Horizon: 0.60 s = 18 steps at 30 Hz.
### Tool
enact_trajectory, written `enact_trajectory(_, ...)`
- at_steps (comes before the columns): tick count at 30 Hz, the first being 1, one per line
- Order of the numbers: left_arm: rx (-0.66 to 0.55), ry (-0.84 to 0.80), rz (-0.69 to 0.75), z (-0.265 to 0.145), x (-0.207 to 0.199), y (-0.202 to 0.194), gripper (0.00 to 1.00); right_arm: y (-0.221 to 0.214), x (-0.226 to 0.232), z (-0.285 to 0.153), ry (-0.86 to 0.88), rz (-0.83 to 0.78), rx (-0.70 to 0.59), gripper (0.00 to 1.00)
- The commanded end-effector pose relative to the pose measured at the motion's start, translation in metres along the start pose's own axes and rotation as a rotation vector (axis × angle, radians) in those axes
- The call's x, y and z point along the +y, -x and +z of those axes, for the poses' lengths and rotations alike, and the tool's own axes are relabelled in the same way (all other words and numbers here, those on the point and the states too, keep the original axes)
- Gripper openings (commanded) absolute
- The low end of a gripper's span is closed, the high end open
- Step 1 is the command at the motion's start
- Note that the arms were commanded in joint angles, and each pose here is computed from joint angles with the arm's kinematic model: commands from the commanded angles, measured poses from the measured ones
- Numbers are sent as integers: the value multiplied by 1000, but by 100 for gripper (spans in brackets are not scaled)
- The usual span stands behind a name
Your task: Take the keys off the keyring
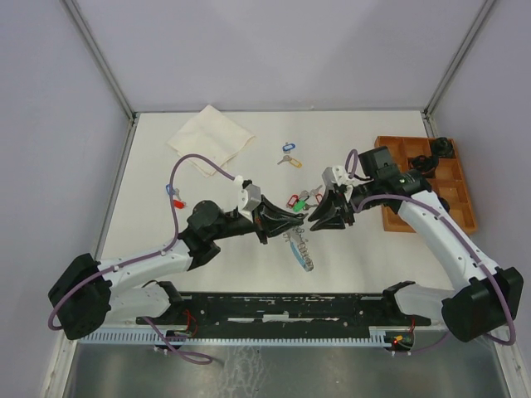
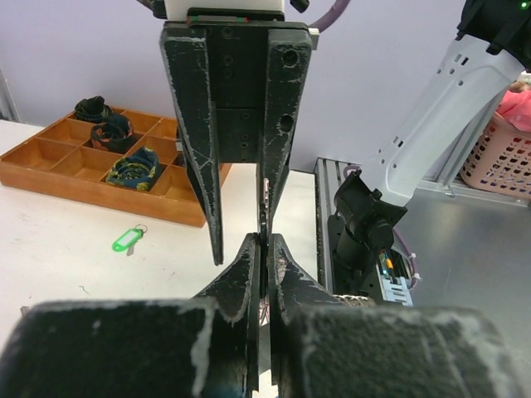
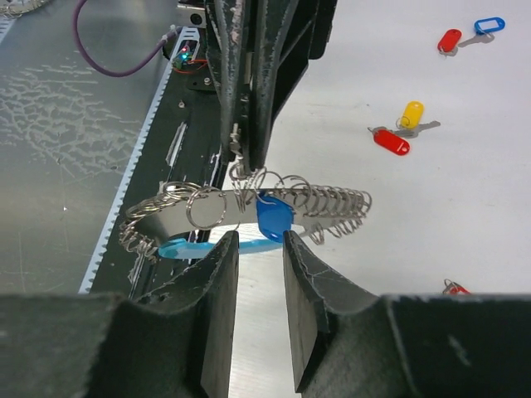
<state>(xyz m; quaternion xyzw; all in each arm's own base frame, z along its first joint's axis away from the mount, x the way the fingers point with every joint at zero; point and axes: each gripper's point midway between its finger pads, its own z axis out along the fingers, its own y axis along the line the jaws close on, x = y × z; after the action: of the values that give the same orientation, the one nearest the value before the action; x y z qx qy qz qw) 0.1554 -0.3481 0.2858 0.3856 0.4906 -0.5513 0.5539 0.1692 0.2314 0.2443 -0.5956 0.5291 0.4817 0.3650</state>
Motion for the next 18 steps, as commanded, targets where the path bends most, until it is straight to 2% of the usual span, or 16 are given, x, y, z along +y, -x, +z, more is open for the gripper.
enact_trajectory(1, -103, 22, 11, 4, 1, 29, 3, 20, 11, 1, 39, -69, -44, 34)
enact_trajectory(10, -106, 36, 0, 7, 4, 31, 3, 20, 10, 9, 39, -76, -23, 27)
enact_trajectory(18, -106, 52, -18, 11, 7, 30, 3, 18, 4, 13, 9, -42, -4, 26)
